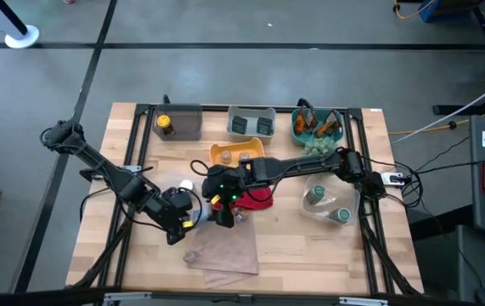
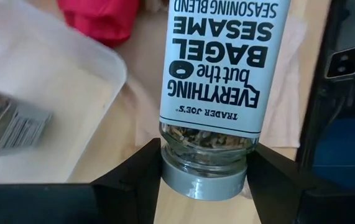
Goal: Sort spices by type
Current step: Put the white seasoning bottle into the left transparent bin
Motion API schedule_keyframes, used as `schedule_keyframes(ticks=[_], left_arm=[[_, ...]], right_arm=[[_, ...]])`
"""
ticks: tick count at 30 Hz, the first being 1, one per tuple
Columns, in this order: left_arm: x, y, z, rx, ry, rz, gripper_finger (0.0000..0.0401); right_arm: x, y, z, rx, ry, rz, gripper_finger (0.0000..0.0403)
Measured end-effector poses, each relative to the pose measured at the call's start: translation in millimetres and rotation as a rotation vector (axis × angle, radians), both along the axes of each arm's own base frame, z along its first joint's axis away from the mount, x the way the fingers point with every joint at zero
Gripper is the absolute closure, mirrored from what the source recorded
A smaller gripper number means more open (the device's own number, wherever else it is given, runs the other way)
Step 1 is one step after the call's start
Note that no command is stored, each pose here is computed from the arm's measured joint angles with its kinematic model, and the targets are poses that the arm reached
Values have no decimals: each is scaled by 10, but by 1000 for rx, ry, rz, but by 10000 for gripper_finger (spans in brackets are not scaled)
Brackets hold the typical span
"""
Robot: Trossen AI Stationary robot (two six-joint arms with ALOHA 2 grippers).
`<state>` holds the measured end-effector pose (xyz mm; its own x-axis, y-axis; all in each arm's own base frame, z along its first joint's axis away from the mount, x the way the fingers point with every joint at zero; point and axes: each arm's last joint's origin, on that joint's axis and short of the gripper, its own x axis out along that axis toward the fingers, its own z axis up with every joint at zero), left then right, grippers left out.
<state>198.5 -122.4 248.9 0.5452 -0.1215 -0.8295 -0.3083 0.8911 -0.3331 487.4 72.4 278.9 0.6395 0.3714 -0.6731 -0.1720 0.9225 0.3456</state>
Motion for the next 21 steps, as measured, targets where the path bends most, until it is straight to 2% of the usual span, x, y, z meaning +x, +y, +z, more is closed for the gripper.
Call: schedule_keyframes(ticks=[5, 10, 13, 18, 21], left_arm=[[27, -15, 20, 18, -41, -44, 217], [37, -13, 29, 39, -63, -42, 217], [41, -11, 32, 61, -74, -51, 217], [53, -9, 39, 77, -91, -71, 217], [62, -14, 43, 78, -106, -74, 217]], right_arm=[[-10, 2, -7, 8, 14, 10, 88], [-18, 24, 0, 68, 23, 63, 100], [-24, 36, 4, 124, 43, 76, 126], [-24, 33, 4, 133, 50, 68, 195], [-29, 33, -1, 135, 58, 69, 201]])
